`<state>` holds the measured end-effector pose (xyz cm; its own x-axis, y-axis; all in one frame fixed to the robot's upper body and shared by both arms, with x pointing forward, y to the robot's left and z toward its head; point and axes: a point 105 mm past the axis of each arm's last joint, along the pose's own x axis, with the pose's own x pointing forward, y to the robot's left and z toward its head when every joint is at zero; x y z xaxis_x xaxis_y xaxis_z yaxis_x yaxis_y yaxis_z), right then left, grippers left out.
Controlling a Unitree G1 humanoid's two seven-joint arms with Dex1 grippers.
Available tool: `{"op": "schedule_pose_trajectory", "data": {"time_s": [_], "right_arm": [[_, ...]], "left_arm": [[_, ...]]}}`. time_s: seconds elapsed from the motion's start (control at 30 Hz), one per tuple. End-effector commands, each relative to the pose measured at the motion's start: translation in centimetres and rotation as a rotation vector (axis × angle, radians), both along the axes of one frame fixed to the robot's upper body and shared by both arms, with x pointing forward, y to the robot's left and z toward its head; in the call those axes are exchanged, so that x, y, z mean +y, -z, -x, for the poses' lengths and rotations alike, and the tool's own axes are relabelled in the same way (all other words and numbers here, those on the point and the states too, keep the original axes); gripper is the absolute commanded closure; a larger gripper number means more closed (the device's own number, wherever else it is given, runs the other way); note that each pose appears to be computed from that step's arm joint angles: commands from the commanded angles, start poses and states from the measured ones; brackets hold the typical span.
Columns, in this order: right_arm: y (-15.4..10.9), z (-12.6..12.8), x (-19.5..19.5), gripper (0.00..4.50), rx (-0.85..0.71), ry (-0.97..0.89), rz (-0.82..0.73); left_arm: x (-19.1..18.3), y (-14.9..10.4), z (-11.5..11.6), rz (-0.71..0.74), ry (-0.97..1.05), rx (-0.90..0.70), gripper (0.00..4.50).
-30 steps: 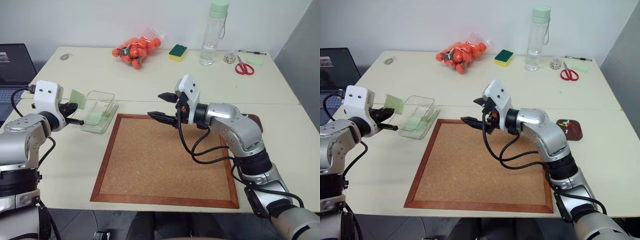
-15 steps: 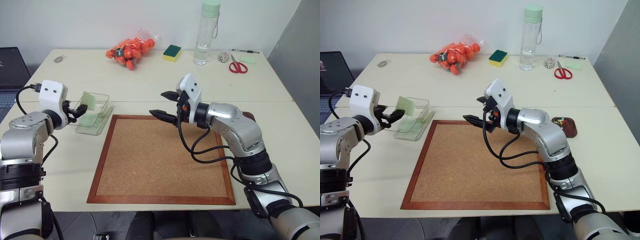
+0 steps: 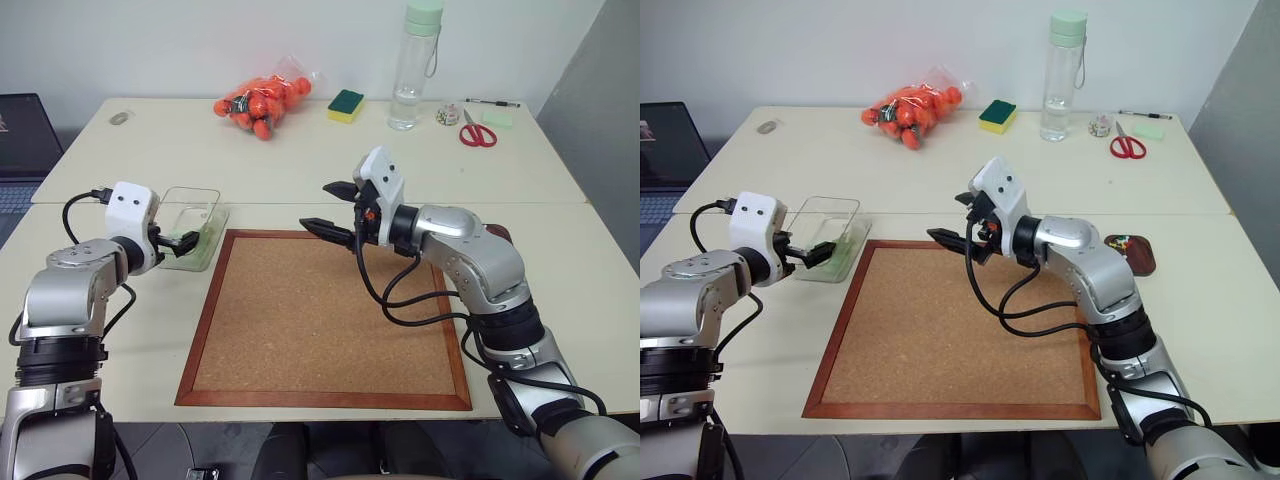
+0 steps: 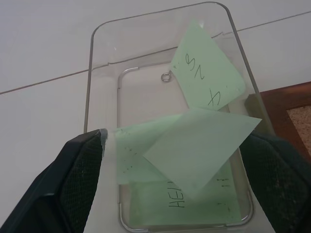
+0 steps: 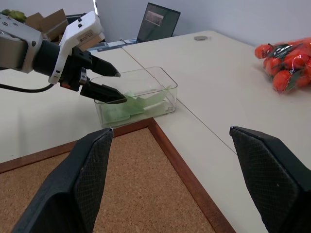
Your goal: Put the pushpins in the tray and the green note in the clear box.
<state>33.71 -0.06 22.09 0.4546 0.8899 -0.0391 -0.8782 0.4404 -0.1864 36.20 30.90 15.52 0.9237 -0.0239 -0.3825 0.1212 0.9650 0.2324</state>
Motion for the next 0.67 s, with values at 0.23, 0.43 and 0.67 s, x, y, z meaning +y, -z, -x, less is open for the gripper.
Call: {"op": "schedule_pose_trajectory", "data": {"time_s": [0.23, 0.43, 0.67], "right_arm": [[-2.0, 1.5, -0.9, 0.46, -0.037, -0.042, -0.075], [0.2, 3.7, -5.8, 0.46, -0.096, -0.074, 0.036], [4.3, 5.3, -10.2, 0.46, -0.095, -0.03, 0.162]], "left_arm": [[-1.7, -8.3, 0.9, -0.011, 0.017, -0.341, 0.04], [-8.9, -7.4, 5.6, 0.138, 0.404, -0.298, 0.04], [-13.9, -2.0, 10.4, 0.238, 0.618, -0.157, 0.04]]}}
